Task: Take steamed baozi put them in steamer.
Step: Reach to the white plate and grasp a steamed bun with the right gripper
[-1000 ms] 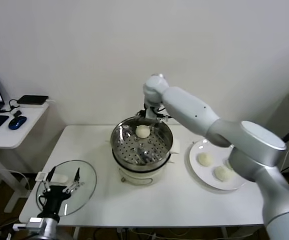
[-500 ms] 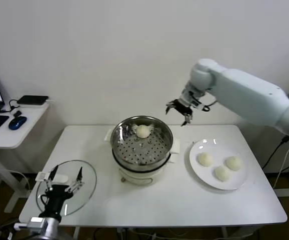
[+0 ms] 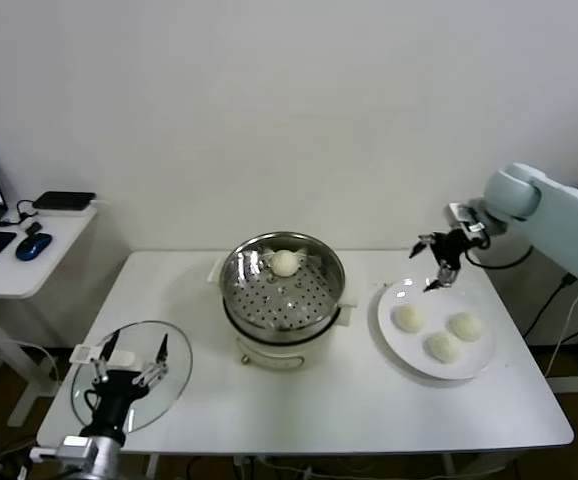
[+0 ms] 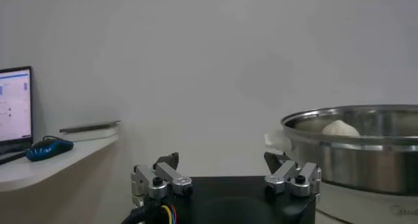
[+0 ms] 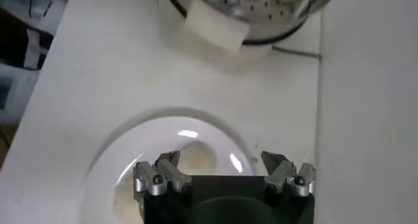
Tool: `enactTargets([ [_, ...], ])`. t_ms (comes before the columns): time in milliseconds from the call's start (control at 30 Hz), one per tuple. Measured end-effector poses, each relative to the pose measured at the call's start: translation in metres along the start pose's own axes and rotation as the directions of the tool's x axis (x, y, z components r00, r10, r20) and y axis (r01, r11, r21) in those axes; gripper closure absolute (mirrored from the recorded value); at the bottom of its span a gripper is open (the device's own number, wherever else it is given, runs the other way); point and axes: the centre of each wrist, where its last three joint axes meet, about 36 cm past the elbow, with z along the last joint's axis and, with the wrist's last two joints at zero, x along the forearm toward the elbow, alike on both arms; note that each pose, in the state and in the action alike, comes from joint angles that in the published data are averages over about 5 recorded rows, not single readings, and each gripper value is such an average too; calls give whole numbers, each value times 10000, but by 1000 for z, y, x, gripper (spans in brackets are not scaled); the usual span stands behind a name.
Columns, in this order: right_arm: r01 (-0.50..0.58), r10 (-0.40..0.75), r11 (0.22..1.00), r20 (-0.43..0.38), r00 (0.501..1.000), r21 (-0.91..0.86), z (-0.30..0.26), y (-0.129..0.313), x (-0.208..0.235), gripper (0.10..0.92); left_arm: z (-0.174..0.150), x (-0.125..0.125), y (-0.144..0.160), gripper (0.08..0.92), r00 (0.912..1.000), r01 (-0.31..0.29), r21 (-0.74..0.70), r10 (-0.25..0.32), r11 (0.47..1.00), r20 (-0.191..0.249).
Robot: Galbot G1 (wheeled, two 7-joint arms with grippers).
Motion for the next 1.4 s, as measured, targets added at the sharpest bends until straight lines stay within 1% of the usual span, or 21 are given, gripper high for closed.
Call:
enactTargets([
  [200, 245, -264, 9980, -318, 9991, -588, 28, 12, -35, 200, 0, 0, 1, 177, 10000, 25, -12, -25, 10000, -9],
  [367, 185, -220, 9969, -453, 9987, -761, 35, 12, -55, 200, 2, 0, 2, 177, 10000, 51, -19, -51, 10000, -44],
  [567, 110, -154, 9964, -521, 9985, -841, 33, 4, -73, 200, 5, 0, 2, 177, 9999, 56, -7, -56, 10000, -123],
  [933, 362, -421, 9951, -623, 9972, -920, 24, -5, -112, 200, 8, -1, 3, 177, 9998, 104, 21, -104, 9999, -167],
  [1400, 417, -478, 9949, -657, 9967, -921, 16, -15, -135, 200, 9, -2, 4, 177, 9998, 120, 46, -119, 9999, -177],
])
